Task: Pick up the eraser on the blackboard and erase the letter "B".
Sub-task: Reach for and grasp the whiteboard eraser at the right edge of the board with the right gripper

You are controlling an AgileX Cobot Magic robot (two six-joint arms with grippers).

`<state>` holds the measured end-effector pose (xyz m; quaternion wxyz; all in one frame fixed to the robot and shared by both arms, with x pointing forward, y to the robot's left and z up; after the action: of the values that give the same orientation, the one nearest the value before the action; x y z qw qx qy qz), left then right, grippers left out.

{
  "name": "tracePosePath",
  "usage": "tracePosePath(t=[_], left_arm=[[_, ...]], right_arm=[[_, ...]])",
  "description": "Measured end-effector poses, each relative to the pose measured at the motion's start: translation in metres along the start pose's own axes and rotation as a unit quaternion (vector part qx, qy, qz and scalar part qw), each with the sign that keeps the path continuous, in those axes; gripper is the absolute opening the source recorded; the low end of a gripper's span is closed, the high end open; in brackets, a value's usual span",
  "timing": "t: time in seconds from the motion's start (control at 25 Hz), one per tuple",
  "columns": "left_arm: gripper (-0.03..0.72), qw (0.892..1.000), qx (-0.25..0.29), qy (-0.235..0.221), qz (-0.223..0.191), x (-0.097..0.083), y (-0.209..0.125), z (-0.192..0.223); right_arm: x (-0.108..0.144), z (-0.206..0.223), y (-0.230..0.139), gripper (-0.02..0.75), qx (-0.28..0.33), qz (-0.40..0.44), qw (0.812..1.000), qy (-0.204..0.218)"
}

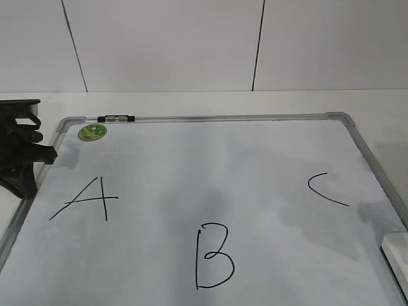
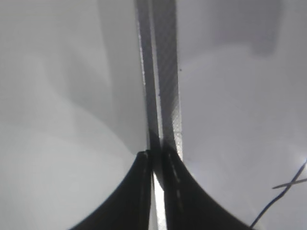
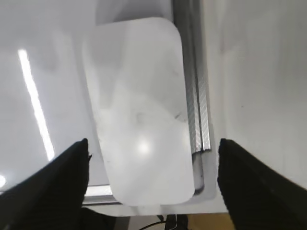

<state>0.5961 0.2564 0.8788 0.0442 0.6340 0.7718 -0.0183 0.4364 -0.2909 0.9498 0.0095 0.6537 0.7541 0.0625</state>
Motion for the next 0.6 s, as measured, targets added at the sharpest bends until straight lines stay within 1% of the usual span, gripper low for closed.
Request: tracePosePath(t=[0.28,0.4,0.48,0.6], left_arm=[[0.025,1.0,0.0,0.0,0.0,0.0,0.0,0.0],[0.025,1.0,0.0,0.0,0.0,0.0,0.0,0.0],[0.025,1.0,0.001,0.0,0.0,0.0,0.0,0.0],[0.025,1.0,0.001,0.0,0.0,0.0,0.0,0.0]], right_arm=[[-0.005,0.018,0.015,0.652,-0.001,-0.023,1.0,-0.002],[-0.005,0.022,0.016,0.614,0.004,-0.024,1.0,-0.002],[-0.005,0.023,0.016,0.575,0.006,-0.024,1.0,-0.001],[-0.005,0.023,0.016,0.546,0.007,-0.024,1.0,-0.001]])
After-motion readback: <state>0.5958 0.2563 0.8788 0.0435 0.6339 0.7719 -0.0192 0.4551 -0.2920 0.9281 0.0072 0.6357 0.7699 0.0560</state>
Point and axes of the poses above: a point on each arm's last joint axis where the gripper is mounted, z pointing out along that axis toward the gripper, x along the wrist's bending axis when the last joint is at zero, y = z × x, the point moved 5 cm from there along z, pointing out along that axis toward the gripper, and after that the axes turned 14 degrees about -z, right-handed, at the moved point
